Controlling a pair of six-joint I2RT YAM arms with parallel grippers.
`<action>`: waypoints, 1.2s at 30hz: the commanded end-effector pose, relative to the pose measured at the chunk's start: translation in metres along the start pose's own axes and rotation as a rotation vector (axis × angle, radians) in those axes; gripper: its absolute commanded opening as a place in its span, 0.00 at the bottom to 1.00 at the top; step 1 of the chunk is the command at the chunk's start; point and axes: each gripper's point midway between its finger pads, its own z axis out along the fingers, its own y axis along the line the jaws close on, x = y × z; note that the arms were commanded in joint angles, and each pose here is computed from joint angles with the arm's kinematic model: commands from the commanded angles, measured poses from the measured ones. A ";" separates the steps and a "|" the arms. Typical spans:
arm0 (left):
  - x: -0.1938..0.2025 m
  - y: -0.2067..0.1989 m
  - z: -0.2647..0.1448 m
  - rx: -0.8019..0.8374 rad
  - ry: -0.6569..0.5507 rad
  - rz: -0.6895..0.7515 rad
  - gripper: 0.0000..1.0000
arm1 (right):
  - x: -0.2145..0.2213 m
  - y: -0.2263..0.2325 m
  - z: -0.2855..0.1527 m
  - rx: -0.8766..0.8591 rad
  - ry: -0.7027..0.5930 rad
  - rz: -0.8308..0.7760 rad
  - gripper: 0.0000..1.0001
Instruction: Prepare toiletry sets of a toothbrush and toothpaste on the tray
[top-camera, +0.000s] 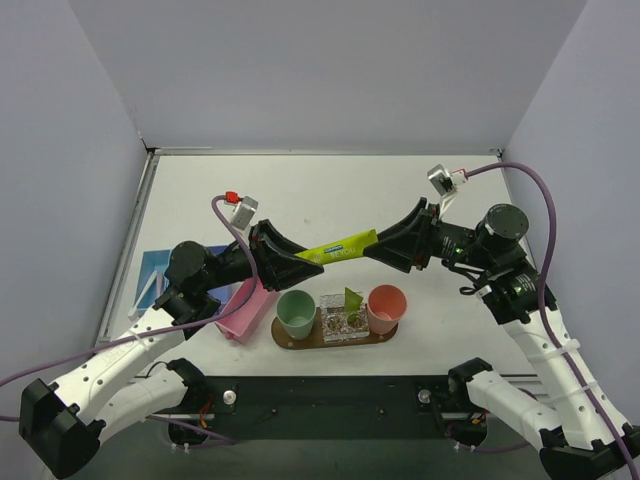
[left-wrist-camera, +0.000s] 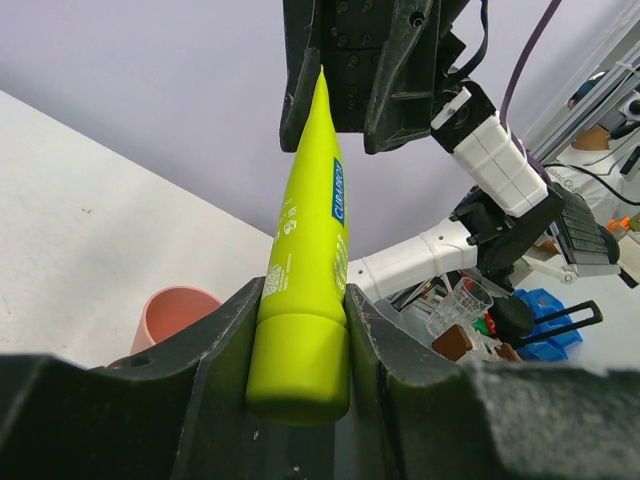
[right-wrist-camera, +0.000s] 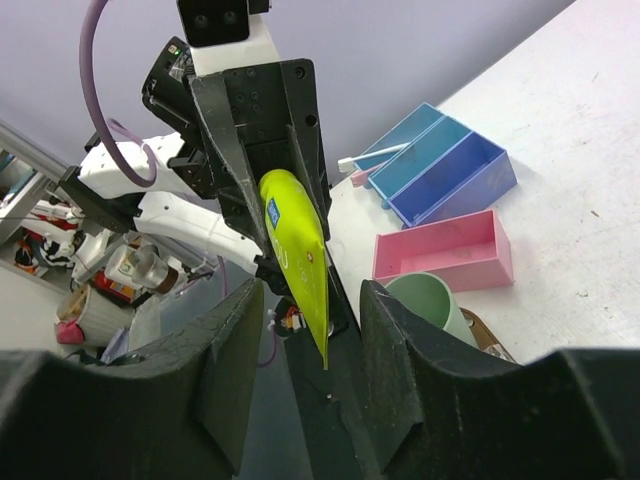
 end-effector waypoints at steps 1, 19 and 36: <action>-0.013 -0.018 0.000 0.077 -0.038 0.043 0.00 | -0.014 0.015 0.001 -0.079 -0.048 -0.056 0.37; -0.013 -0.012 0.003 0.054 -0.010 0.084 0.41 | -0.017 0.019 0.000 -0.086 -0.066 -0.060 0.00; -0.172 0.113 -0.092 -0.666 -0.120 0.384 0.79 | -0.015 -0.021 -0.049 0.475 0.063 -0.180 0.00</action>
